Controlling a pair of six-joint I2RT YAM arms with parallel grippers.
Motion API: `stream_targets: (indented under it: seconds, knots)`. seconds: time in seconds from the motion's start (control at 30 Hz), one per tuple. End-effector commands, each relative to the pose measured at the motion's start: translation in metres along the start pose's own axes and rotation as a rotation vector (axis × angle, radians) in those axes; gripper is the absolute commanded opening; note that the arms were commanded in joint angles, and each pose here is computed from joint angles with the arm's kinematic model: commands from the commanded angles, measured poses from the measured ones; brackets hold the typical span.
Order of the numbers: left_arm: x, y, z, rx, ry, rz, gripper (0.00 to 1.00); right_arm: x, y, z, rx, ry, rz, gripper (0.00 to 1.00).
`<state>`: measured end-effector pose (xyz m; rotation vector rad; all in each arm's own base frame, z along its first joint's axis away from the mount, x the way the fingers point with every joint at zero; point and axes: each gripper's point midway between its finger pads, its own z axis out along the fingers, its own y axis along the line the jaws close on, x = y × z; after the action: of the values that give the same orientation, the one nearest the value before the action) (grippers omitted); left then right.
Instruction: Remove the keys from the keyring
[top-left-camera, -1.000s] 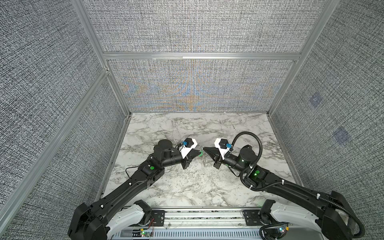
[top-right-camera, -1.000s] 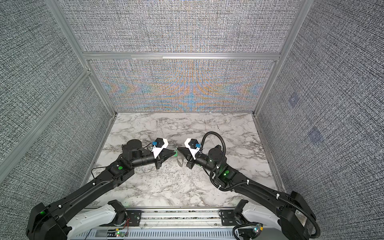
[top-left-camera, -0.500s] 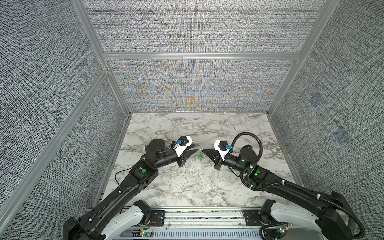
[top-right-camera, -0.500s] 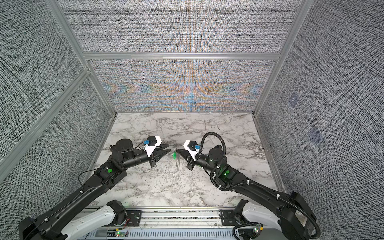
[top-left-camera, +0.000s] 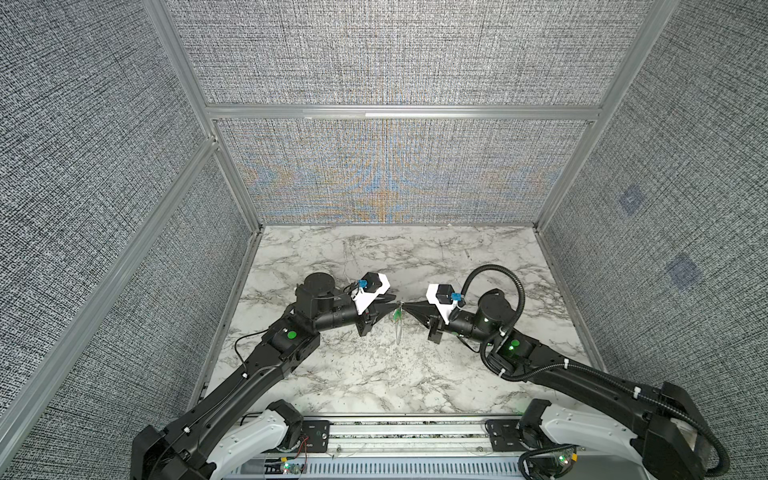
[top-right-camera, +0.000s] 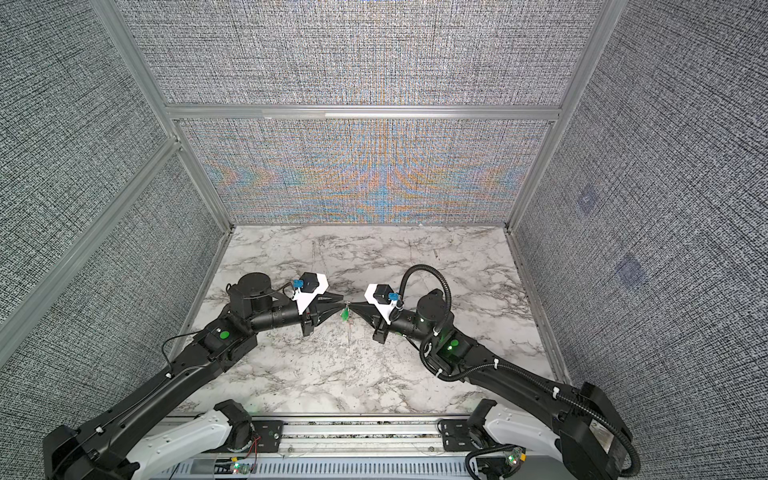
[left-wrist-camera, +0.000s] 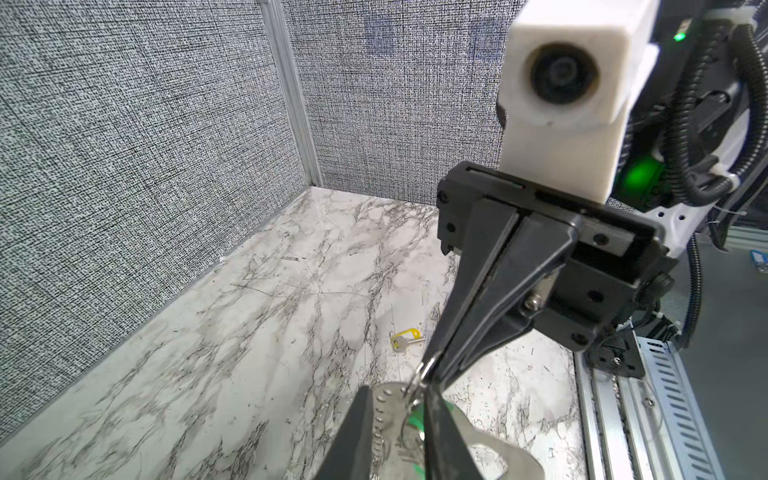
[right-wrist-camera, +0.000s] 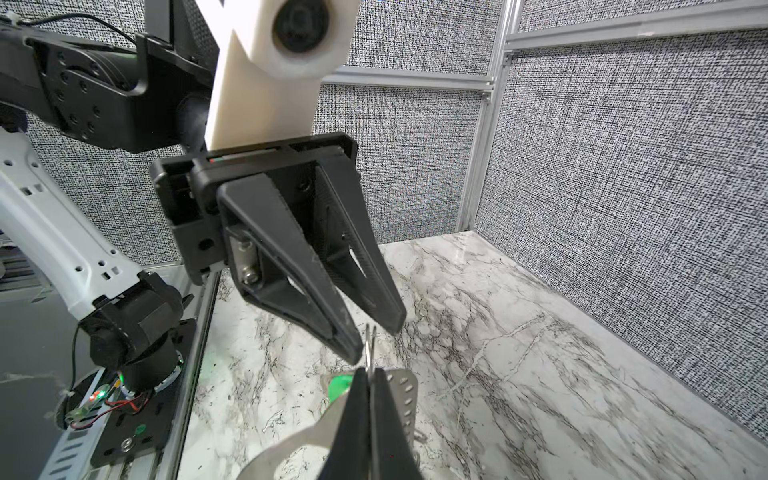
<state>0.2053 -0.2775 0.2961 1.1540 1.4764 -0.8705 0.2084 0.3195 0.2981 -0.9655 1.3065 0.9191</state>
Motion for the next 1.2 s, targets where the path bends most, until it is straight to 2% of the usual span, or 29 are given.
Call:
stream_targets:
  seconds: [0.0, 0.23, 0.3, 0.4, 0.5, 0.67, 0.93, 1.17]
  knots:
    - [-0.004, -0.004, 0.0, 0.028, -0.013, 0.025, 0.2, -0.017, 0.005, 0.001, -0.032, -0.056, -0.02, 0.0]
    - [-0.007, -0.011, 0.0, 0.07, -0.025, 0.051, 0.0, -0.017, 0.005, 0.003, -0.045, -0.061, -0.003, 0.0]
    - [-0.007, -0.01, -0.001, 0.064, -0.018, 0.059, 0.0, -0.015, 0.001, 0.002, -0.021, -0.051, 0.001, 0.0]
    - [-0.008, -0.005, -0.003, 0.04, 0.014, 0.079, 0.0, -0.007, -0.01, -0.001, 0.05, 0.003, -0.007, 0.07]
    - [-0.001, 0.0, -0.002, 0.023, 0.1, 0.09, 0.0, 0.004, -0.02, -0.006, 0.114, 0.106, -0.04, 0.22]
    - [0.01, 0.005, -0.001, 0.04, 0.233, 0.107, 0.0, 0.006, -0.024, -0.01, 0.134, 0.181, -0.068, 0.29]
    - [0.007, 0.009, 0.0, 0.063, 0.321, 0.149, 0.0, 0.004, -0.021, -0.005, 0.11, 0.183, -0.035, 0.29]
    - [0.011, 0.003, 0.004, 0.093, 0.347, 0.155, 0.0, 0.003, -0.02, 0.005, 0.084, 0.172, -0.008, 0.2]
